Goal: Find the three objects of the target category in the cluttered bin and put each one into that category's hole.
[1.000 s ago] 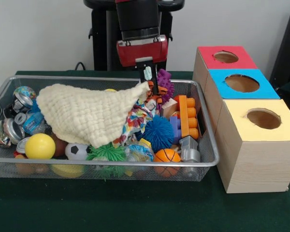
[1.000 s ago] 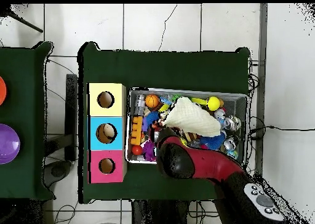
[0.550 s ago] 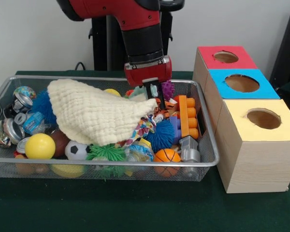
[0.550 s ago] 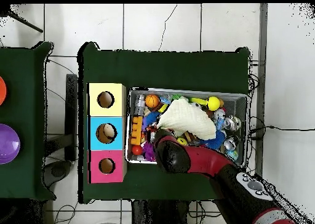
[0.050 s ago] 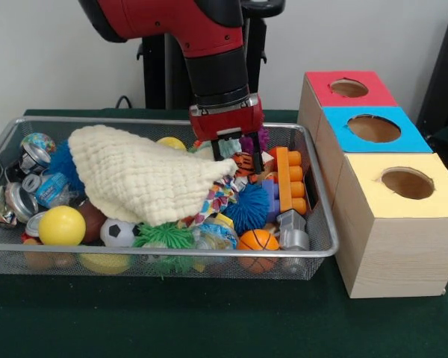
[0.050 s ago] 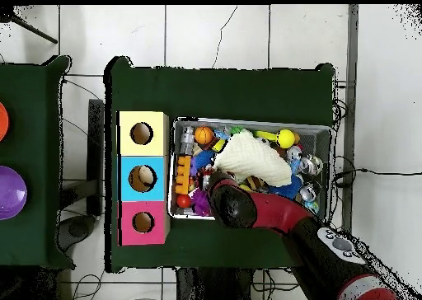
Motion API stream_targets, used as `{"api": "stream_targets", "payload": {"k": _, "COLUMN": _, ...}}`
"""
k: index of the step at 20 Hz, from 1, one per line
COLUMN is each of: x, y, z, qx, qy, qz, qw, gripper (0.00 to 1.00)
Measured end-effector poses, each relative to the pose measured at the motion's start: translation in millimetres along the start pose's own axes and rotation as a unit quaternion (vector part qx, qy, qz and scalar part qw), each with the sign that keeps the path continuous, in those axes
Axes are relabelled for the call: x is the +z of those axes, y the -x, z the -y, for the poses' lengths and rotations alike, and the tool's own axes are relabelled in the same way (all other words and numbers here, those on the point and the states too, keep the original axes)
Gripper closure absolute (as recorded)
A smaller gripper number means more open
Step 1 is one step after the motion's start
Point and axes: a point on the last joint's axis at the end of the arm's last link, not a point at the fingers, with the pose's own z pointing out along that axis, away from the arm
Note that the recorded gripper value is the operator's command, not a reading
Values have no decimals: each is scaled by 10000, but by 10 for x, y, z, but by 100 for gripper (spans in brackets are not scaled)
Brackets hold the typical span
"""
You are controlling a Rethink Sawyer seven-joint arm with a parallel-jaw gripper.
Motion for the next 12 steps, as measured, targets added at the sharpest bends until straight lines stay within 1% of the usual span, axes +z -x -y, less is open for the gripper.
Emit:
{"api": "stream_targets", "payload": {"k": 3, "x": -39, "y": 23, "z": -17, "qx": -47, "qy": -60, "qz": -15, "qw": 10000, "gripper": 0}}
{"api": "stream_targets", "payload": {"k": 7, "x": -191, "y": 96, "z": -128, "qx": -195, "qy": -248, "qz": -59, "qw": 9995, "gripper": 0}}
{"api": "stream_targets", "payload": {"k": 8, "x": -253, "y": 120, "z": -193, "qx": -254, "qy": -309, "qz": -80, "qw": 9992, "gripper": 0}}
{"api": "stream_targets", "payload": {"k": 9, "x": -355, "y": 151, "z": -319, "qx": -320, "qy": -395, "qz": -141, "qw": 9986, "gripper": 0}}
{"api": "stream_targets", "payload": {"k": 12, "x": -476, "y": 168, "z": -514, "qx": -348, "qy": -470, "qz": -274, "qw": 9979, "gripper": 0}}
